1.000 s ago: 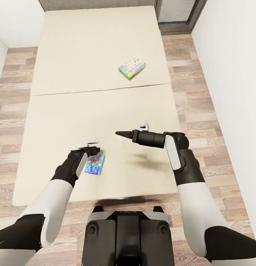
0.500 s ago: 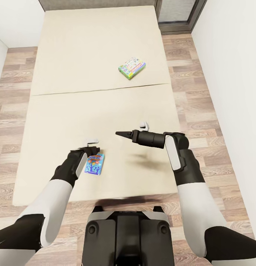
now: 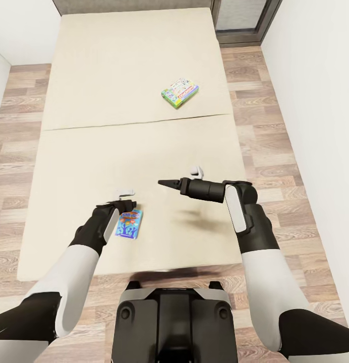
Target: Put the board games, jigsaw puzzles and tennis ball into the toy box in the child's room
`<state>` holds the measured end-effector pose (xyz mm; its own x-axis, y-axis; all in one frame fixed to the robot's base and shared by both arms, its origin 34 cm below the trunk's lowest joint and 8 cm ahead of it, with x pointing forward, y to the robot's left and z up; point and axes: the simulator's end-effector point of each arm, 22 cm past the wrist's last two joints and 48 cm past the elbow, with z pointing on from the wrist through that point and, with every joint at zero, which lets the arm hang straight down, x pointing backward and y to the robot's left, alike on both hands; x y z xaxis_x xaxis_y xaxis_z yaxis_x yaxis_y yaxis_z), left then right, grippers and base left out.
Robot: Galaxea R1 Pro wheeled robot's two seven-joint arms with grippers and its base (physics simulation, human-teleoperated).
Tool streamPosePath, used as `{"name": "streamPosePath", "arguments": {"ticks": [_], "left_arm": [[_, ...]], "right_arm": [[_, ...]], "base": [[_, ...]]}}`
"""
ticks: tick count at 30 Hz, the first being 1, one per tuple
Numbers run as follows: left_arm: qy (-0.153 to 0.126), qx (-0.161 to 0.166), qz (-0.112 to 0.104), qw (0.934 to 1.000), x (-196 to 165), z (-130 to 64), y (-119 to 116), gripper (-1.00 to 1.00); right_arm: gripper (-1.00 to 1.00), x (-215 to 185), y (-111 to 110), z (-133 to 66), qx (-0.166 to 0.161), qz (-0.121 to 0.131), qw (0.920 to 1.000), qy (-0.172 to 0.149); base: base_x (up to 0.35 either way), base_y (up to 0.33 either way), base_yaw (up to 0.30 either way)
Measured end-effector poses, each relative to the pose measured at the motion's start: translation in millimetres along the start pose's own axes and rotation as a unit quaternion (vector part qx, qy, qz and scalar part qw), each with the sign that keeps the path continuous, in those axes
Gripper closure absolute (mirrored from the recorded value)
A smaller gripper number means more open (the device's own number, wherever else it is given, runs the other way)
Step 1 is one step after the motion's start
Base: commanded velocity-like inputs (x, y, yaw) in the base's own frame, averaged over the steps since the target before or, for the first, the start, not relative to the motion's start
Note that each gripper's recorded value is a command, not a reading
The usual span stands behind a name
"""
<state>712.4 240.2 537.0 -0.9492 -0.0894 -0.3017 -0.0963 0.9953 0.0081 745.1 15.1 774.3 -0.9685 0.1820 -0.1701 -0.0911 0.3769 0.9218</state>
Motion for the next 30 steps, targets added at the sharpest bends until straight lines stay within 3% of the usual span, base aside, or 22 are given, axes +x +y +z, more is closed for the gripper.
{"name": "streamPosePath", "arguments": {"ticks": [30], "left_arm": [[0.001,-0.001,0.002,1.0,0.3,0.0,0.1,-1.0]], "right_arm": [[-1.0,0.2,-10.3,0.1,0.023,0.001,0.9997,0.0]], "base": [[0.0,0.0,0.0]]}}
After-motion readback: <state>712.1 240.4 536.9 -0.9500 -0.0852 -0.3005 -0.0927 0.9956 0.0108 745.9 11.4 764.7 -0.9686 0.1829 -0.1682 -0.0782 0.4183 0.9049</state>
